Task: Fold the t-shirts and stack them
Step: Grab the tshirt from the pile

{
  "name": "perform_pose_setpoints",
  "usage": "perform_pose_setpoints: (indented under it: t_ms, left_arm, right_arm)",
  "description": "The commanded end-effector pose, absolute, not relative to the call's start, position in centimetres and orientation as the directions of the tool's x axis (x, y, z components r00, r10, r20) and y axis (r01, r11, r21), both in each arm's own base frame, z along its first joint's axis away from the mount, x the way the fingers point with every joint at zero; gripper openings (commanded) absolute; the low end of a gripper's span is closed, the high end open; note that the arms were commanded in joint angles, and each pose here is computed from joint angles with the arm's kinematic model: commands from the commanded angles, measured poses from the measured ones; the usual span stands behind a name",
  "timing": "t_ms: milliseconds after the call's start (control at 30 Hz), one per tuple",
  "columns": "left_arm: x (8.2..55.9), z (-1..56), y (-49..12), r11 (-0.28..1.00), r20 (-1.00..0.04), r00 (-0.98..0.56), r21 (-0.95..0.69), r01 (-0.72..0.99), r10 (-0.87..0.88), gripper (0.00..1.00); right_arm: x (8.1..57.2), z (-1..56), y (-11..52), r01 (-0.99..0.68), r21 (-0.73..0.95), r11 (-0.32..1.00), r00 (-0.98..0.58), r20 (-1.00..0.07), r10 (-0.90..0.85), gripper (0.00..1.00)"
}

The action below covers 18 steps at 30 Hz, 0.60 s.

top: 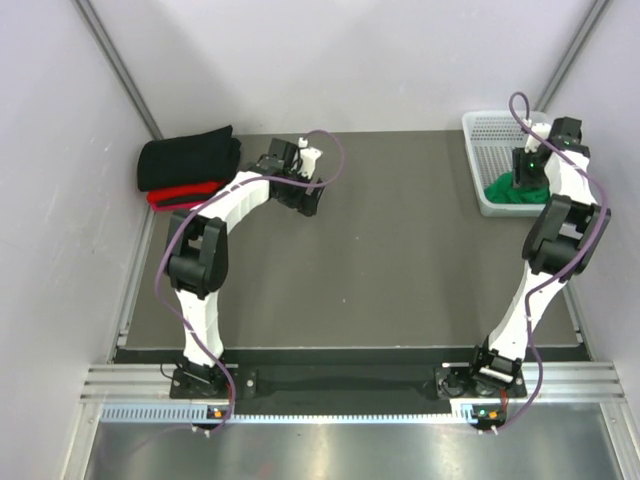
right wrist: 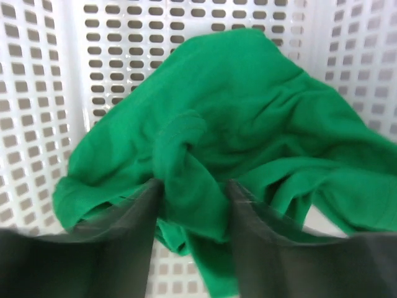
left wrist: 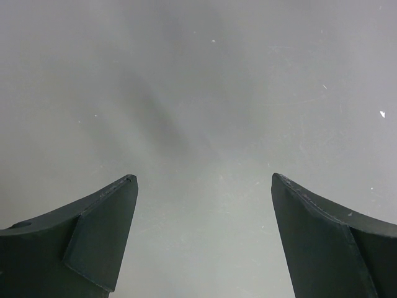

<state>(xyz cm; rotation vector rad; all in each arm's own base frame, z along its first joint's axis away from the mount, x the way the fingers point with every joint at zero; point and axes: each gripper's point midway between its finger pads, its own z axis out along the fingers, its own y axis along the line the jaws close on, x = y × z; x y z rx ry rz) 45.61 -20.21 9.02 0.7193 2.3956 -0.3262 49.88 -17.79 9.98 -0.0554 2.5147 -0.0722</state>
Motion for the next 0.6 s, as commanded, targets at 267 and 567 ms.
perform_pose_setpoints:
  t_ms: [267, 567]
  left_arm:
    - [47.5, 13.2, -20.3, 0.839, -0.687, -0.57, 0.11, 0.533, 0.452, 0.96]
    - [51.5, 17.0, -15.9, 0.909, -0.744, -0.536, 0.242, 0.34, 0.398, 0.99]
  right_arm:
    - [52.2, 30.7, -14.9, -0.081, -0.141, 0.987, -0.443, -0.882, -0.163, 0.0]
    - [46.8, 52.0, -2.9, -0.118, -0.519, 0.847, 0.183, -0.85, -0.495, 0.0]
